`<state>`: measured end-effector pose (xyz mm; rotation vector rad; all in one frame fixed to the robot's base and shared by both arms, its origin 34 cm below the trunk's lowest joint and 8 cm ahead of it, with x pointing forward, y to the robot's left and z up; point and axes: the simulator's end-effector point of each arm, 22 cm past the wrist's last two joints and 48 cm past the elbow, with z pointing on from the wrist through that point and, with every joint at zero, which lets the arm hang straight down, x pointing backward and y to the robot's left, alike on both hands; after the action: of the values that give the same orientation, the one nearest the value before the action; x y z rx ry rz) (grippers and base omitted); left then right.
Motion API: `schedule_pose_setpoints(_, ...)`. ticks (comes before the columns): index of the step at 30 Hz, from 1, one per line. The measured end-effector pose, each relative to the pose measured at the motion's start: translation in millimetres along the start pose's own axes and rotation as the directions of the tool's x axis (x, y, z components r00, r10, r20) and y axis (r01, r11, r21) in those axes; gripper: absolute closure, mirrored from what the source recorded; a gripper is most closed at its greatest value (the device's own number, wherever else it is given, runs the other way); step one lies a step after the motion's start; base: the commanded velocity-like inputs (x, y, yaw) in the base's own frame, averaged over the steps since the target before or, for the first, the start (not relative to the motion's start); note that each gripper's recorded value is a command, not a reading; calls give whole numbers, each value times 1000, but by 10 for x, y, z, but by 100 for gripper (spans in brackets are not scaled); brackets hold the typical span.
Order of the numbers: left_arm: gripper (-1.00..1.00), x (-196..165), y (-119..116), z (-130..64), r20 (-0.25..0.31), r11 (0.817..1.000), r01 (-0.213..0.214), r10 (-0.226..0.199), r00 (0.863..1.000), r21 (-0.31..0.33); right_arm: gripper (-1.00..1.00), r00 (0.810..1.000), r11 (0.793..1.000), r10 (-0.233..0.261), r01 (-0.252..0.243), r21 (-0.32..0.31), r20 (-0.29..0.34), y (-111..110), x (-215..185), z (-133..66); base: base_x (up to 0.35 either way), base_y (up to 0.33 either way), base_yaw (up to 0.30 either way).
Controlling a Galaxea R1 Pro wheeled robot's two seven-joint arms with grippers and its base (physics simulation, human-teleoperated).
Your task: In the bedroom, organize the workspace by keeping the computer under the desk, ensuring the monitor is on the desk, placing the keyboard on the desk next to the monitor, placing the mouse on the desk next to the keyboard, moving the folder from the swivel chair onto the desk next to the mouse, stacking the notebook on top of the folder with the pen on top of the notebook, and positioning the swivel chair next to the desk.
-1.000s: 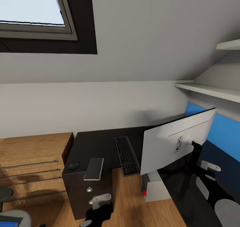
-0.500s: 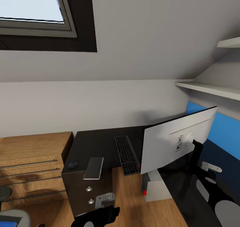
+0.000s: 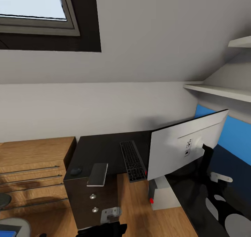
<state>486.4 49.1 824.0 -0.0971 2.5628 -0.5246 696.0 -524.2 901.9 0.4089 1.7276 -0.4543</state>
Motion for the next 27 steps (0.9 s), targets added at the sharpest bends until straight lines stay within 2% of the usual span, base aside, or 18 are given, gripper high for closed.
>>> schedule_pose_setpoints(10,-100,103,-23,111,-9,1000,-25,25,1000,9,-100,1000,1000,-2,2,-2,12,24,119,23,0,0,0)
schedule_pose_setpoints(27,-100,241,80,303,-16,999,-46,46,999,5,-100,1000,1000,-19,19,-11,18,77,328,81,0,0,0)
